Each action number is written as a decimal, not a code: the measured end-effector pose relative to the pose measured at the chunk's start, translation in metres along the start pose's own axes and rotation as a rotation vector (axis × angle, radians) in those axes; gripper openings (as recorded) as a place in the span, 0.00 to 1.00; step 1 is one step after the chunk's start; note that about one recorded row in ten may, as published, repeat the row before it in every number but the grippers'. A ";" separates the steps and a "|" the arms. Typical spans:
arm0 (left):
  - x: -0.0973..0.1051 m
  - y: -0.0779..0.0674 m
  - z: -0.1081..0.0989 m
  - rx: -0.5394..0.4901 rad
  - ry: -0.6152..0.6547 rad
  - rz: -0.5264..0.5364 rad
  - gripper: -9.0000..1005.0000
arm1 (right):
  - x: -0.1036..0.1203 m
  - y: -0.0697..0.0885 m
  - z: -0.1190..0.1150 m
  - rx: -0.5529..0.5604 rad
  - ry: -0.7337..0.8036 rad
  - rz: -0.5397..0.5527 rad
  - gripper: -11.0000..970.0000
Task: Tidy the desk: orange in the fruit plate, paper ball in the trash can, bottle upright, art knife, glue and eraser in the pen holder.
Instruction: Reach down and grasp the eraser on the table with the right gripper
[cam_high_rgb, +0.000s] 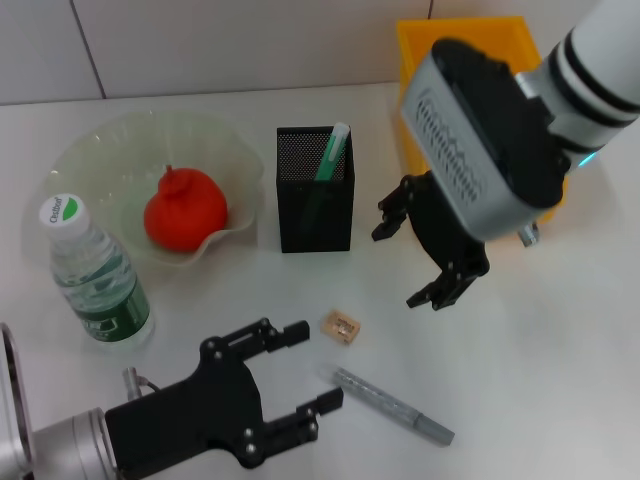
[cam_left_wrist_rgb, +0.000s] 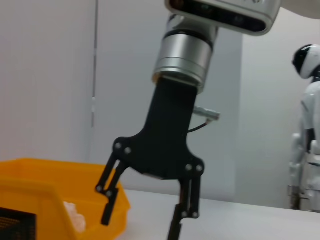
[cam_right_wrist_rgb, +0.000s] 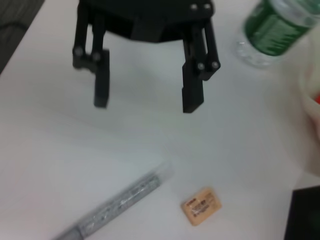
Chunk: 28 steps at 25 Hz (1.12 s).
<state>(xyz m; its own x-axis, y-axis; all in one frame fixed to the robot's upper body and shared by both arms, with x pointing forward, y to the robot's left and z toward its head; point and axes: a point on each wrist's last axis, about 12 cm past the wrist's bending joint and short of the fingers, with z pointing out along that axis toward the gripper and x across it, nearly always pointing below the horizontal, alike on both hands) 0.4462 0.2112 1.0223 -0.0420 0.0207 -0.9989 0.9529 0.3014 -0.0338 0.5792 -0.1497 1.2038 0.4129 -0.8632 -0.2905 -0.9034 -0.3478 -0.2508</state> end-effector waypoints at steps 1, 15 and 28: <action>0.000 -0.001 0.000 0.009 0.003 -0.003 0.70 | 0.000 0.000 0.000 0.000 0.000 0.000 0.81; 0.003 0.001 -0.002 0.035 0.053 -0.058 0.70 | 0.010 0.001 0.050 -0.060 0.024 -0.382 0.80; 0.006 0.004 0.001 0.011 0.071 -0.092 0.70 | -0.015 -0.022 0.045 -0.018 0.011 -0.288 0.80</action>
<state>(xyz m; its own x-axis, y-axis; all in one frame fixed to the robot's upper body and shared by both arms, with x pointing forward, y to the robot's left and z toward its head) 0.4499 0.2112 1.0164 -0.1507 0.0609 -0.9867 0.9473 0.2943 -0.1265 0.5981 -0.1126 1.1726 0.6516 -0.7317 -0.2001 -0.7511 -0.5856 -0.3048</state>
